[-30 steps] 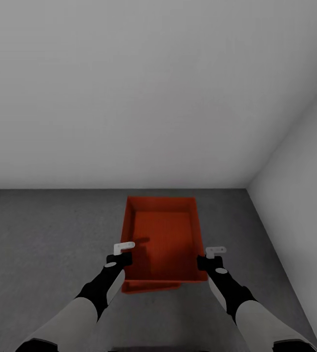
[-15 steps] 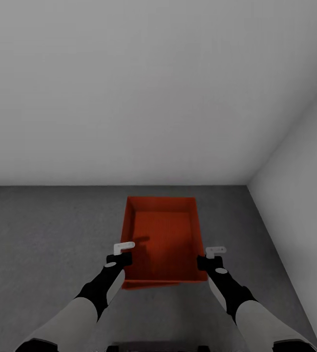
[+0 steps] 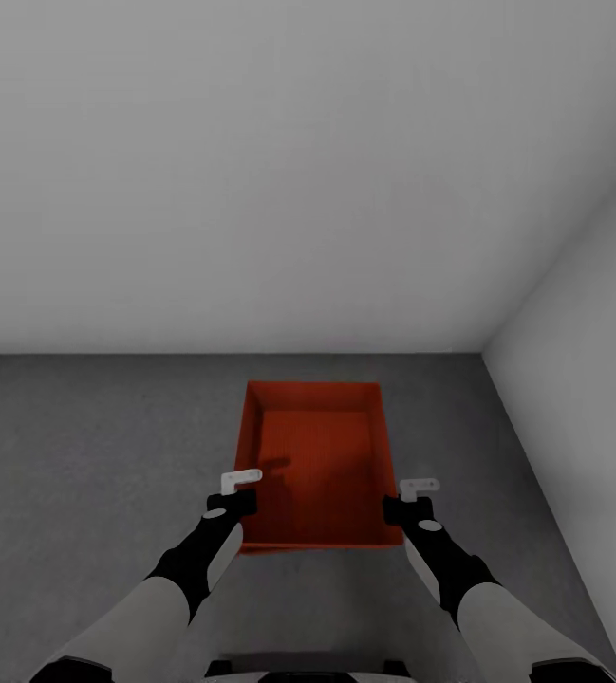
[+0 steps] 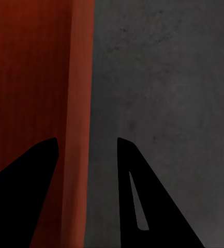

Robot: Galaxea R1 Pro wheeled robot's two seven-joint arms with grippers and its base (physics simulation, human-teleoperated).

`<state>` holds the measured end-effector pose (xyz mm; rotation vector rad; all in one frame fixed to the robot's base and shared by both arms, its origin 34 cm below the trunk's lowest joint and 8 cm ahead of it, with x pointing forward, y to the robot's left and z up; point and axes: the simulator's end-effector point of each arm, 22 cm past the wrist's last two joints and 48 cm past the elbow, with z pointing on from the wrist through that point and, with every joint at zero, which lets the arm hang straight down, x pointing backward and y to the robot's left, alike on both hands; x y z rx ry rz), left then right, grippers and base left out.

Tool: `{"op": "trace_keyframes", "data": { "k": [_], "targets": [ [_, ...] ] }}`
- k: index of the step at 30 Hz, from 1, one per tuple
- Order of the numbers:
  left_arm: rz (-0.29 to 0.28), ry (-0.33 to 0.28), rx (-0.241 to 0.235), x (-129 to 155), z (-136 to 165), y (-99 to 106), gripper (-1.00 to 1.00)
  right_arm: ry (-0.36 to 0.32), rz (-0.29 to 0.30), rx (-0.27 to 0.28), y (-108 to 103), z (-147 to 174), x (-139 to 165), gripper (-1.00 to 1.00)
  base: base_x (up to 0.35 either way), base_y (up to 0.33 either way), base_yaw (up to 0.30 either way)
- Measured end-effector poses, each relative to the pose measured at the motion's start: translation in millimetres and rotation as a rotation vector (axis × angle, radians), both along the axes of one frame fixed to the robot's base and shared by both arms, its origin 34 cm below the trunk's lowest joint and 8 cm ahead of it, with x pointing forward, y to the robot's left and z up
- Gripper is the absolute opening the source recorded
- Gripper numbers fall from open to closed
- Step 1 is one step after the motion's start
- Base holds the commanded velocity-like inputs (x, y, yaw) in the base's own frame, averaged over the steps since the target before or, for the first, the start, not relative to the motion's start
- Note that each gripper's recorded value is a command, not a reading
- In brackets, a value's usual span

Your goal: Move the two storage containers from the living room to the garage. In the garage, place one container on the floor and stack the other container on top of it (either order is fine).

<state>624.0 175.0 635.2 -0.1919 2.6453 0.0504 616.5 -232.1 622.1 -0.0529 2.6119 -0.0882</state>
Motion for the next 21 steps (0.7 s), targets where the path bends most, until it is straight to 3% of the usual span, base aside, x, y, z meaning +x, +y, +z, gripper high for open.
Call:
{"op": "trace_keyframes", "data": {
  "k": [21],
  "targets": [
    [-0.001, 0.026, -0.001, -10.3, -15.3, 1.0, -1.00, 0.026, -0.001, -0.001, 1.0, -14.7, -10.9, -1.00, 0.000, 0.000, 0.000]
  ]
}}
